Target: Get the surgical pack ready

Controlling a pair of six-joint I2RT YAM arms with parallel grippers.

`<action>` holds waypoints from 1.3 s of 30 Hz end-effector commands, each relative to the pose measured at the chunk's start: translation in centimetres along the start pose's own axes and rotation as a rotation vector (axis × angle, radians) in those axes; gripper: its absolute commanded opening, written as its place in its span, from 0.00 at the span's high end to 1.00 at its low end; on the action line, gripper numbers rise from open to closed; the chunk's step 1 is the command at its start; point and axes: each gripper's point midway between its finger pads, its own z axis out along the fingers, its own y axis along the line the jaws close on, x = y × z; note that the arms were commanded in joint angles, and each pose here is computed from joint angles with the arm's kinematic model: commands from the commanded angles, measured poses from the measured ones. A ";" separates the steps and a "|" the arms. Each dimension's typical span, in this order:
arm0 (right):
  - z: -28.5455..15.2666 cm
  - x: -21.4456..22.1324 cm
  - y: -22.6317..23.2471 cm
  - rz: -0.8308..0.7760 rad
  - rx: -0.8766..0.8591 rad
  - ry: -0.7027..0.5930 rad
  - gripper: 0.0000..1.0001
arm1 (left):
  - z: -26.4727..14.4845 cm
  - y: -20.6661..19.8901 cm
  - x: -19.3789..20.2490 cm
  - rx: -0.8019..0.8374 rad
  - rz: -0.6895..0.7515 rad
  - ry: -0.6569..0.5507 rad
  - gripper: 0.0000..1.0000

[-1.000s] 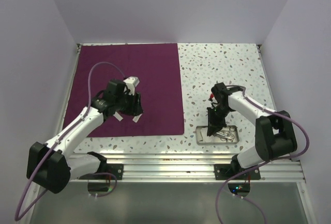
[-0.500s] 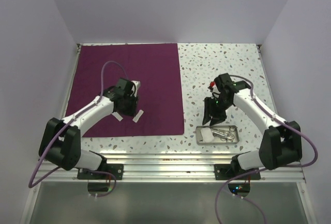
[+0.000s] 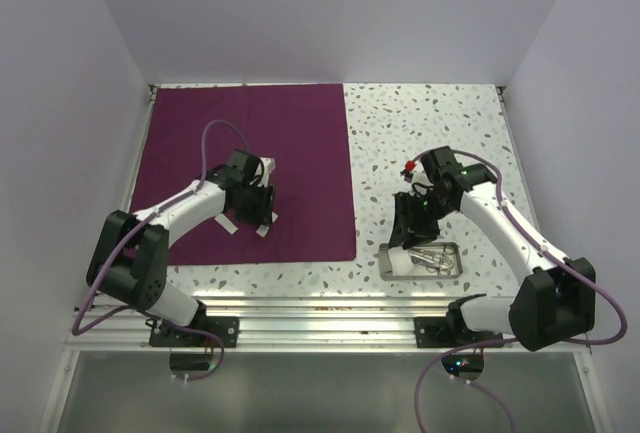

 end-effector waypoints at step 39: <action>1.2 -2.2 6.0 -0.014 -0.230 0.015 0.56 | -1.3 -2.3 -0.8 0.204 -0.110 -0.025 1.00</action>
